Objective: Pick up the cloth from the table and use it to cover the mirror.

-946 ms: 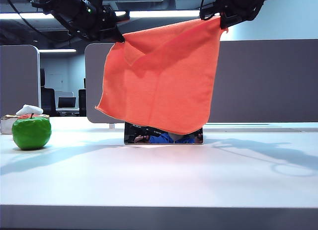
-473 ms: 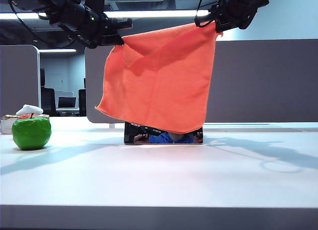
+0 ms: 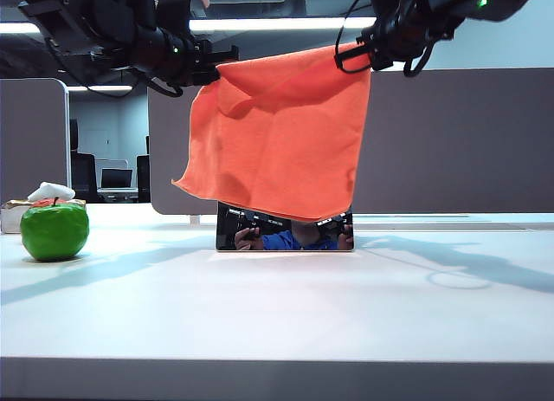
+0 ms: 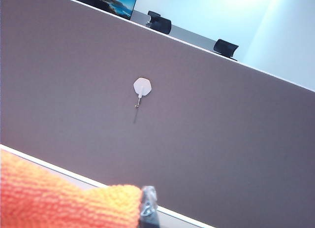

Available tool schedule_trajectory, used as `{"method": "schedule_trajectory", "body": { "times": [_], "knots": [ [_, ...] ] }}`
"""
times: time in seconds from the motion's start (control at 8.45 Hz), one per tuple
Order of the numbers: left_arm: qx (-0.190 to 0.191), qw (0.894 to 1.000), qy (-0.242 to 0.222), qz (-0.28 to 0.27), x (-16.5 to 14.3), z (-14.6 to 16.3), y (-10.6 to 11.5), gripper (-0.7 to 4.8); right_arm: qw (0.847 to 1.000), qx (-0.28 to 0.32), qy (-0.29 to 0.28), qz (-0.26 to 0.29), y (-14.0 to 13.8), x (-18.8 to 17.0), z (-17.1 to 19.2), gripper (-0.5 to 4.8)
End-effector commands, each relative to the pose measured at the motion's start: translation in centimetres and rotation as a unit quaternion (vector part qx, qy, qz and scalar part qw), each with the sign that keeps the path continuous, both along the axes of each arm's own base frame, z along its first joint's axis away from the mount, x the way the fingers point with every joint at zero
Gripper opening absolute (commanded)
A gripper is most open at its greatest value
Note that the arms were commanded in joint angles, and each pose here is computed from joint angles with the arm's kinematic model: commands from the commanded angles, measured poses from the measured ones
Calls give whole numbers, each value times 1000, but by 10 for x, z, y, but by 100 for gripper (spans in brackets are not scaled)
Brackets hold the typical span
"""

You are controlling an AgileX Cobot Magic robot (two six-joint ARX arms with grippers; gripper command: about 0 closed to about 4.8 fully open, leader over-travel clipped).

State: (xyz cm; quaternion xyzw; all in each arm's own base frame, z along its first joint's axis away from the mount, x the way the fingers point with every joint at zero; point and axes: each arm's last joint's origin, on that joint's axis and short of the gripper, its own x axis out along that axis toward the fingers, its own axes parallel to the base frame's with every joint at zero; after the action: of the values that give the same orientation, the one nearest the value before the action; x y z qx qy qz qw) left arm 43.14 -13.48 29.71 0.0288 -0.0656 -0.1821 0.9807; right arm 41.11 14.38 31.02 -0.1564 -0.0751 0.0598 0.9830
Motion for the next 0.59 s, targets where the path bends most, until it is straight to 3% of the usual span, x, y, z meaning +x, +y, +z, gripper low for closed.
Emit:
{"method": "schedule_trajectory", "body": {
  "times": [0.12, 0.35, 0.59],
  "knots": [
    [-1, 1000, 13, 16, 10, 5, -2, -6, 1000, 1, -9, 6, -5, 6, -4, -7],
    [3, 999, 32, 20, 14, -2, -3, -6, 1000, 1, -13, 8, -7, 8, -4, -7],
    [3, 998, 61, 25, 19, -17, -4, -6, 1000, -6, 4, 9, -7, 32, 0, -6]
  ]
}}
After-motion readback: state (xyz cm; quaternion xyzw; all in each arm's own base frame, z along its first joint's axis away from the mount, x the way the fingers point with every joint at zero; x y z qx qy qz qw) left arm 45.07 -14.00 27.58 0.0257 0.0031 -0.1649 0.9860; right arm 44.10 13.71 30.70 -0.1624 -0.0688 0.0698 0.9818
